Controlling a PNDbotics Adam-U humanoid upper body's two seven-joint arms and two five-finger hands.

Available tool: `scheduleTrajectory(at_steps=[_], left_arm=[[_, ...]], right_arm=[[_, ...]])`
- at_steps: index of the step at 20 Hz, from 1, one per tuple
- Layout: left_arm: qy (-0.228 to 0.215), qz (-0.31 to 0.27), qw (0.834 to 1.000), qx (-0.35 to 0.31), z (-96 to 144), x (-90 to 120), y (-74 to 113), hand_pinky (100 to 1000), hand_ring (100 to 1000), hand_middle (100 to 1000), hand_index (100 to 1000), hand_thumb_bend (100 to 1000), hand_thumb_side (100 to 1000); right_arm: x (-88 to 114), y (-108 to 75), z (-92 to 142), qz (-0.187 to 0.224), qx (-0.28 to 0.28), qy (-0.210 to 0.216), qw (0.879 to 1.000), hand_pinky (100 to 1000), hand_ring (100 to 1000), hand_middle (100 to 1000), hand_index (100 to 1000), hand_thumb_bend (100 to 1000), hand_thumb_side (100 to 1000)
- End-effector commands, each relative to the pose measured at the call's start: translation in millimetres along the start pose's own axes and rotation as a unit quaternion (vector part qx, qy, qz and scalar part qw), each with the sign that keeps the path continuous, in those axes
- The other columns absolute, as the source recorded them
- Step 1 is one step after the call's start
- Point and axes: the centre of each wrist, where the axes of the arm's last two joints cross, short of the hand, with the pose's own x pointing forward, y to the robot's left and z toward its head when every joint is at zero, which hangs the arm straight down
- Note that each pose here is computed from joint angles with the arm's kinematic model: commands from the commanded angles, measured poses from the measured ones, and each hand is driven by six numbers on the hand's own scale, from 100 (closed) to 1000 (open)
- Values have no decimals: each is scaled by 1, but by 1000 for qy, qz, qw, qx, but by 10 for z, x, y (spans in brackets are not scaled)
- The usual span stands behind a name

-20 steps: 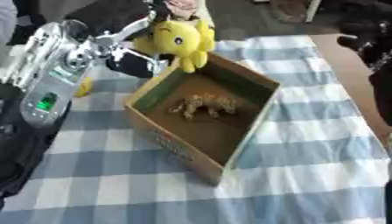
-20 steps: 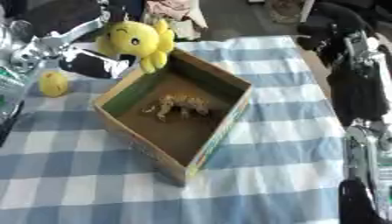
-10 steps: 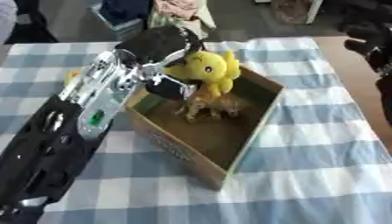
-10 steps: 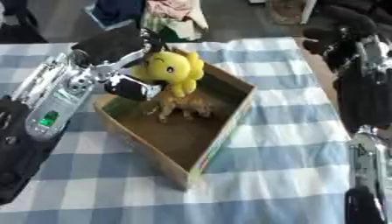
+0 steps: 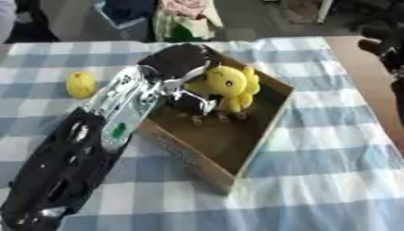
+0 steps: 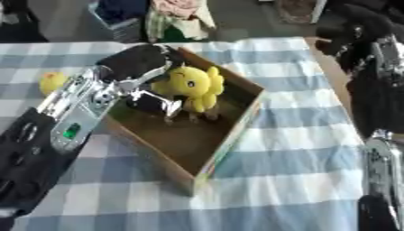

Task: Pick up objects on the table and place them in the box.

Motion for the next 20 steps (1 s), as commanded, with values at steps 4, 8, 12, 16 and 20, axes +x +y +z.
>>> scheduleTrajectory(at_steps=[4, 8, 12, 16, 20], left_arm=[[6, -2, 1000, -13, -27, 21, -4, 555, 748, 671, 877, 100, 612], [10, -23, 999, -36, -25, 15, -46, 633, 823, 769, 936, 100, 783], [14, -49, 997, -57, -14, 3, -51, 704, 883, 840, 991, 274, 931], [15, -59, 996, -58, 11, 4, -8, 740, 915, 882, 1000, 322, 964], [15, -58, 997, -55, 36, -3, 34, 757, 930, 914, 1000, 344, 973]], right_arm=[[93, 2, -48, 1, 2, -20, 1000, 821, 792, 456, 832, 100, 756], [92, -1, -37, 2, 2, -17, 1000, 822, 793, 456, 832, 100, 760], [91, -4, -25, 2, 1, -15, 1000, 822, 793, 456, 832, 100, 761], [92, -3, -16, 2, 0, -13, 1000, 822, 793, 456, 832, 100, 760], [92, -1, -10, 1, 0, -12, 1000, 822, 794, 456, 831, 100, 758]])
